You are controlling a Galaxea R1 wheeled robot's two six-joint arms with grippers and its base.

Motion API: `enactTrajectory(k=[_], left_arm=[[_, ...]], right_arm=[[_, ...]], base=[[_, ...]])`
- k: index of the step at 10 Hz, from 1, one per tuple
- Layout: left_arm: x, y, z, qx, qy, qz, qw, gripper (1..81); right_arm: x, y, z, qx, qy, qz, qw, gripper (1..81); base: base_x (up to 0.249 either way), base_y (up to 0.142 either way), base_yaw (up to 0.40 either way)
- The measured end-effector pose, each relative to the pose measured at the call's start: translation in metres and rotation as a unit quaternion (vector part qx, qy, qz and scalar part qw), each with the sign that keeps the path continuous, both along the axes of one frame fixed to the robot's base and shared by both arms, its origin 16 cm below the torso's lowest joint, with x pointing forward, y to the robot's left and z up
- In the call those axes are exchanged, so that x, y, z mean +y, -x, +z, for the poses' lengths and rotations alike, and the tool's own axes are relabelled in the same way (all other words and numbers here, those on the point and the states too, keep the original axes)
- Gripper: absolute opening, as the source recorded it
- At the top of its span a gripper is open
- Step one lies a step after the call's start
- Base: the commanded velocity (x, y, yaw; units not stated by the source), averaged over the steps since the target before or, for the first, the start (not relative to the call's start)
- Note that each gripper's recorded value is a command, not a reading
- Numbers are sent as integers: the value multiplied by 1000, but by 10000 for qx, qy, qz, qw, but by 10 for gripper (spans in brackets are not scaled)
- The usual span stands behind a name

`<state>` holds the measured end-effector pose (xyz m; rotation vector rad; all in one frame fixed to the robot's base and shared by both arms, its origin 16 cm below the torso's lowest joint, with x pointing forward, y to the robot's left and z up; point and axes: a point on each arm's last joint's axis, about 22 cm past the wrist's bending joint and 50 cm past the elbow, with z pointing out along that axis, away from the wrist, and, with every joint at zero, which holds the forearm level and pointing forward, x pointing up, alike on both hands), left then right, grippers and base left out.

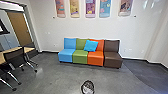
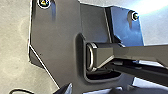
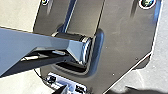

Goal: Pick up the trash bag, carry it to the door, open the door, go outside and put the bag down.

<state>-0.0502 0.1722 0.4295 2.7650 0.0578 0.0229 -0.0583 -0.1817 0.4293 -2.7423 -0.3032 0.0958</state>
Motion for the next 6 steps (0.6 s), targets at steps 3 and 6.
enactTrajectory(k=[3,6], left_arm=[[0,8,0,49,0,0,10000,811],[0,3,0,7,-2,5,10000,811]], right_arm=[[1,8,1,54,1,5,10000,811],[2,2,0,15,-5,2,10000,811]], base=[[114,0,0],[114,0,0]])
